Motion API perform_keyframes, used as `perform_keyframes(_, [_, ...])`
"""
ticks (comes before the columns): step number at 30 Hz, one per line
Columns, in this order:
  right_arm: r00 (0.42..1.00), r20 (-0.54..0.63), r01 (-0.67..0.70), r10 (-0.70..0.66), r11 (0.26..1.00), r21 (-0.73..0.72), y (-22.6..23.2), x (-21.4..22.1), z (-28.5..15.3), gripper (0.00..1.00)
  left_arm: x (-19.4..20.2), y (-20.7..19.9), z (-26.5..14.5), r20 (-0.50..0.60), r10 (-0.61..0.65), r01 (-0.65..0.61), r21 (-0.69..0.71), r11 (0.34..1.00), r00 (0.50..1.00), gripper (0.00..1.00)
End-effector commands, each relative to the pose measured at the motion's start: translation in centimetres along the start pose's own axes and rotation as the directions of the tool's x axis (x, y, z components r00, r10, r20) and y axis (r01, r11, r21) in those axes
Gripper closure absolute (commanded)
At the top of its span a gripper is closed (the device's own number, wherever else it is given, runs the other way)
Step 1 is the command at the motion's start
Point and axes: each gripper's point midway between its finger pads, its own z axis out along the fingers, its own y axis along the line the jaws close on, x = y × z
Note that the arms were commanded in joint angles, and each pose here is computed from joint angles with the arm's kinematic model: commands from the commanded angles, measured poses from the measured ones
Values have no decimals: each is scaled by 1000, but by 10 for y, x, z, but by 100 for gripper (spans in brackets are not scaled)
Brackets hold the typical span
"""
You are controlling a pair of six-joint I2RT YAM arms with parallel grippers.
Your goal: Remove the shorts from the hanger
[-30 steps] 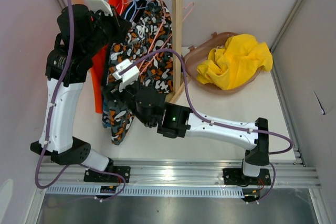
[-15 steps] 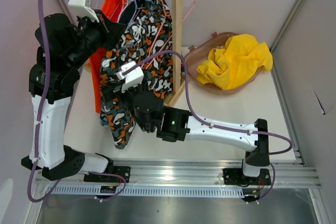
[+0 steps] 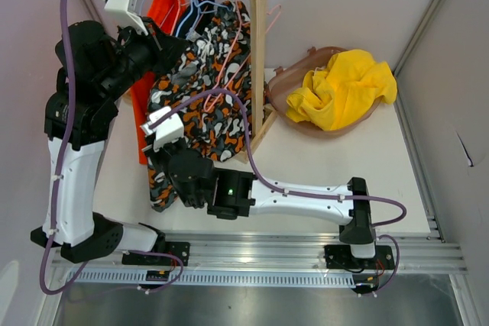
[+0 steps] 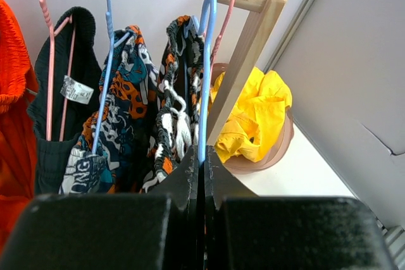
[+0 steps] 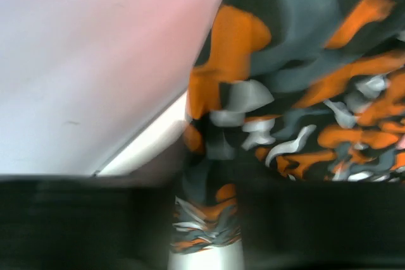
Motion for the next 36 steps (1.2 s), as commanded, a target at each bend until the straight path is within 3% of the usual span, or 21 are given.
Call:
perform_keyframes(1, [998, 38, -58, 57, 998, 39, -5, -18, 2, 99, -34, -12, -17, 118, 13, -18, 40, 999, 993, 100])
perform_keyframes(6, [999, 5, -55, 55, 998, 10, 0, -2, -16, 100, -38, -10, -13, 118, 40, -44, 26, 999, 992, 100])
perform_keyframes(13, [988, -138, -77, 71, 996, -40, 36, 80, -64, 100, -61, 5, 0, 161, 76, -71, -35, 997, 984, 100])
perform_keyframes(17, [981, -182, -75, 64, 996, -56, 50, 103, -68, 100, -55, 12, 11, 141, 59, -53, -44, 998, 988, 100])
perform_keyframes(26, [976, -210, -73, 64, 997, -37, 40, 124, -52, 100, -62, 7, -11, 166, 67, -62, -38, 997, 984, 100])
perform_keyframes(31, [982, -178, -56, 60, 998, 29, 9, 115, -36, 100, -24, 2, -18, 75, 4, -5, 11, 1000, 997, 100])
perform_keyframes(32, [985, -161, -50, 56, 998, 44, 1, 107, -32, 100, -15, -4, -37, 75, -6, 3, 33, 999, 997, 100])
perform_keyframes(36, [996, -53, -63, 71, 988, 138, -69, 48, 5, 100, 25, -10, -67, 51, -70, 66, 69, 995, 996, 100])
